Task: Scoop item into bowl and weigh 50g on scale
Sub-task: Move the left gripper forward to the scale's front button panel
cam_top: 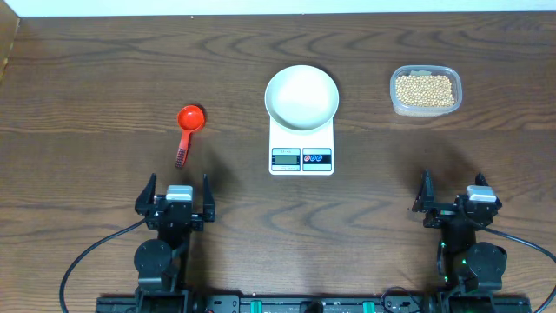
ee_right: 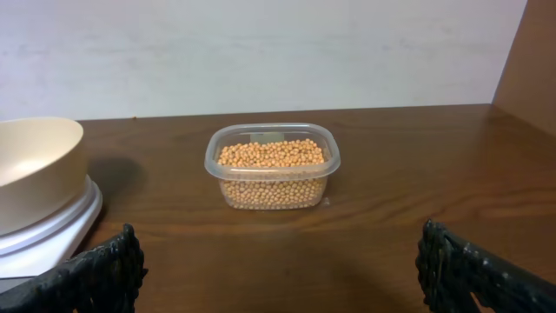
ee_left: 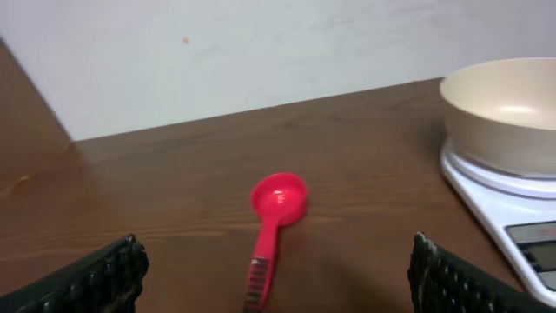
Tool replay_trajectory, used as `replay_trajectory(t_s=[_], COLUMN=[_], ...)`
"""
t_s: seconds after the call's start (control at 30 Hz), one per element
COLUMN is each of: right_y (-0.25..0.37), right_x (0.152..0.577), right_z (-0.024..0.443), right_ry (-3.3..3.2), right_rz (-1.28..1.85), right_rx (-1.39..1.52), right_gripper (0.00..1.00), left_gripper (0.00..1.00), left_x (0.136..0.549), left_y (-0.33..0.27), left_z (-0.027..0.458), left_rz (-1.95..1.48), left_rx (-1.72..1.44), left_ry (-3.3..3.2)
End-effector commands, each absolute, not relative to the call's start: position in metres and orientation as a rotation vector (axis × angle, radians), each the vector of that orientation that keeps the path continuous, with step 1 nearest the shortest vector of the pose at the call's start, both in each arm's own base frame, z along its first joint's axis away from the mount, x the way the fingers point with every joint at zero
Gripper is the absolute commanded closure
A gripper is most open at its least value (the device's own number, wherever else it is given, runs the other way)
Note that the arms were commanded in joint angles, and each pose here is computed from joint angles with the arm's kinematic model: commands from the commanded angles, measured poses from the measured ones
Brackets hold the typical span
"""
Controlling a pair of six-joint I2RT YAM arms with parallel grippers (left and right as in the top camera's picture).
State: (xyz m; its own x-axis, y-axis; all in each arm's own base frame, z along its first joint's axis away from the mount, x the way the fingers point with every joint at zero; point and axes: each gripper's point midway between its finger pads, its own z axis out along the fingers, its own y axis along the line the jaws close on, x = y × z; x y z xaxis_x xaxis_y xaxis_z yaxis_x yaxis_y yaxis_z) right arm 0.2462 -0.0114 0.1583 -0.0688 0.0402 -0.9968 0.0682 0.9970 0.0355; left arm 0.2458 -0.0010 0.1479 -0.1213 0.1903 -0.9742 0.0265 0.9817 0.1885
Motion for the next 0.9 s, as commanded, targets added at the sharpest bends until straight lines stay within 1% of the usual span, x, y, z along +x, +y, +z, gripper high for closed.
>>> replay_trajectory(t_s=[0.0,0.23,0.7,0.87], right_y=[-0.011,-0.012,-0.012,-0.012], right_x=[0.246,0.246,0.246,0.246], right_z=[0.156,0.156,0.156,0.156], right_ry=[1.647,1.647,1.647,1.647], right_rz=[-0.030,-0.030,-0.030,-0.030], right_rx=[0.082,0.083,0.083,0.083], right_gripper=[0.01,0.01,0.01,0.01], left_gripper=[0.02,0.02,0.02,0.02], left_x=[0.243,0.239,0.255,0.260], left_y=[-0.020,-0.056,-0.084,-0.105], left_z=[0.143,0.176,0.208,0.221], left_rz=[0.004,-0.233,-0.419,-0.504], left_rx=[0.207,0.305,0.401,0.439], left_ry=[1.715,1.703,1.787,1.828])
